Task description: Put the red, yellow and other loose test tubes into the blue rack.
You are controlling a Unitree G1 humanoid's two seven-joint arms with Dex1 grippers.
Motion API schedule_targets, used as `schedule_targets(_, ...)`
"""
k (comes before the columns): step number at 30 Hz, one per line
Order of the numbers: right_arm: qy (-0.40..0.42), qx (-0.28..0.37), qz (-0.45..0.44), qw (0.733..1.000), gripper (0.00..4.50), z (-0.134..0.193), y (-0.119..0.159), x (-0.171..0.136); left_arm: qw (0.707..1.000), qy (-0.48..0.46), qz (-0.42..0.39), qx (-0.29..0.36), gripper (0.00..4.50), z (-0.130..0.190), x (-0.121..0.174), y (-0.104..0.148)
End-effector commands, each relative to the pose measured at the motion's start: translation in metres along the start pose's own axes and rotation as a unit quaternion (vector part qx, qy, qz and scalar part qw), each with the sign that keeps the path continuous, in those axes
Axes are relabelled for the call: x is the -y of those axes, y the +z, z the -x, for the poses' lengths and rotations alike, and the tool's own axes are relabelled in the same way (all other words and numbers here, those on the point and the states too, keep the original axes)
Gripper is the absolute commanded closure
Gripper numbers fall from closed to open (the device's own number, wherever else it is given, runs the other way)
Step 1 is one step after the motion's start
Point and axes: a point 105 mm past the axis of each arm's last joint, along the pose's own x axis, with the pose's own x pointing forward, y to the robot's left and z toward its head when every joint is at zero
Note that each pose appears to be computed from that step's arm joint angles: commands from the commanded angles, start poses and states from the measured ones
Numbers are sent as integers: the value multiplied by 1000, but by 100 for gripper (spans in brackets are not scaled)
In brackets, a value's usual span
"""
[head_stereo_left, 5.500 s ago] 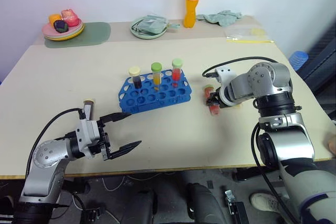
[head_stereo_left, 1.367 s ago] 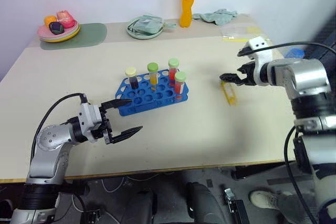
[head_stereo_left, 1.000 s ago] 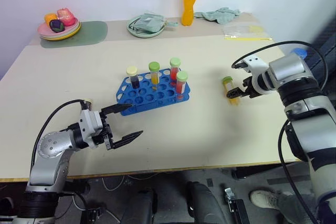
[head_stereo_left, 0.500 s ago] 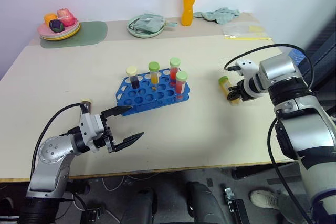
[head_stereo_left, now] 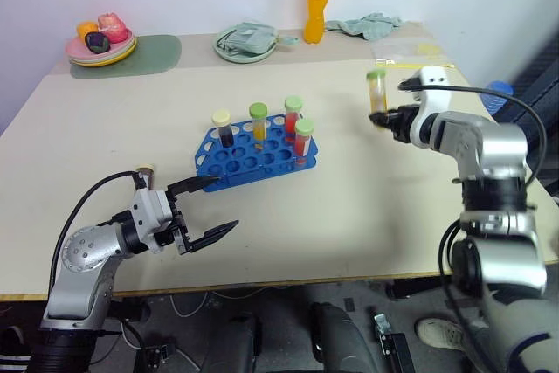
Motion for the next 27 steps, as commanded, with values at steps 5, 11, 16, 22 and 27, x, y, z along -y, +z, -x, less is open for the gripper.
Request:
schedule_targets(5, 36, 284, 9, 958, 367, 41, 50, -85, 1000, 4, -25, 8, 0, 4, -14, 12)
schedule_targets(11, 142, 322, 74, 933, 367, 44, 13, -158, 1000, 2, -25, 2, 0, 5, -25, 8)
schedule_targets(16, 204, 314, 94, 923, 367, 25, -20, -189, 1000, 3, -26, -10, 0, 10, -32, 5)
schedule_targets(22, 240, 298, 98, 919, 367, 3, -40, -210, 999, 9, -9, -30, 0, 17, -33, 1)
schedule_targets(27, 236, 249, 104, 934, 367, -12, -71, -210, 999, 14, -20, -35, 0, 21, -31, 3)
